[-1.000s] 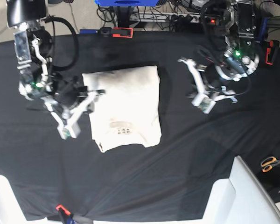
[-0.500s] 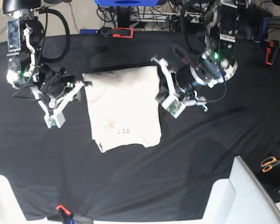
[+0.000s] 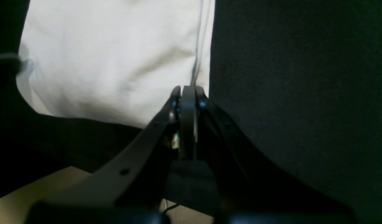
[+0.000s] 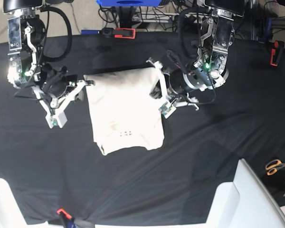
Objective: Fold the T-shirt properly
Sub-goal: 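Lower the left gripper to the shirt's collar edge and pinch it, then release the collar edge and raise the left gripper away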
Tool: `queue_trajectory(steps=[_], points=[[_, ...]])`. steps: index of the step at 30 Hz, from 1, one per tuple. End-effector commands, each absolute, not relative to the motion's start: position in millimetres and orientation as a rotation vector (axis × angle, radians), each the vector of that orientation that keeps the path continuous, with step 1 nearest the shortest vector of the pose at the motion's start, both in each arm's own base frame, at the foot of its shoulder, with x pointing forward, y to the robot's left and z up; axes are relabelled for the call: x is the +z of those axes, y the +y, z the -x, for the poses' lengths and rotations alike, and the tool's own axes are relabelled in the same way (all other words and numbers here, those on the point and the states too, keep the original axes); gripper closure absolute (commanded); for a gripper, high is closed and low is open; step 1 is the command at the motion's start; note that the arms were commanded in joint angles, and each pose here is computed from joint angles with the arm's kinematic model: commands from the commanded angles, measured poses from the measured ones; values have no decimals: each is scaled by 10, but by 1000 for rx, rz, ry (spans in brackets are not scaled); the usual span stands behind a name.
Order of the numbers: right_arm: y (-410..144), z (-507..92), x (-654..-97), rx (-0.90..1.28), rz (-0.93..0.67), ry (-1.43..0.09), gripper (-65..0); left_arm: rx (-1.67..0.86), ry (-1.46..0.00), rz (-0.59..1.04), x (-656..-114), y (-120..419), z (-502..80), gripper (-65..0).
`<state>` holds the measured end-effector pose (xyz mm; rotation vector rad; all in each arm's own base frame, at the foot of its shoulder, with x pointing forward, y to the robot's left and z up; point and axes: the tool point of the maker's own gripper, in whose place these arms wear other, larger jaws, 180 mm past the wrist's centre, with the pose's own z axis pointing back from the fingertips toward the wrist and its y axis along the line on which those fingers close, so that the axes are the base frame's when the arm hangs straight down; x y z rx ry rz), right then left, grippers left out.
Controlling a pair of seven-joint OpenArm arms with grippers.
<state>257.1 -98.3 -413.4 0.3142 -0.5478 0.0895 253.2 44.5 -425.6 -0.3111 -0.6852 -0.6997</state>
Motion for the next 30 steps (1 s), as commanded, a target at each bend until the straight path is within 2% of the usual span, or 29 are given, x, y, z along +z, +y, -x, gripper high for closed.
queue_trajectory(steps=[1, 12, 20, 24, 27, 30], points=[[-989, -2672, -4023, 95, -319, -596, -5, -693, -722, 323, -4179, 424, -2605, 0], [-989, -2668, -4025, 95, -320, -596, -5, -680, -551, 280, -4673, 813, -2357, 0], [-939, -2611, -3983, 109, -328, -603, -2, -704, -630, 256, -4503, 937, -2457, 0], [-853, -2603, -3918, 125, -343, -620, -2, -644, -642, 164, -4418, 1430, -2463, 0], [-700, -2625, -3966, 159, -368, -629, -2, -580, -599, 83, -4470, 1955, -2422, 0], [-559, -2597, -3967, 188, -392, -637, -2, -589, -580, 52, -4457, 2118, -2356, 0]])
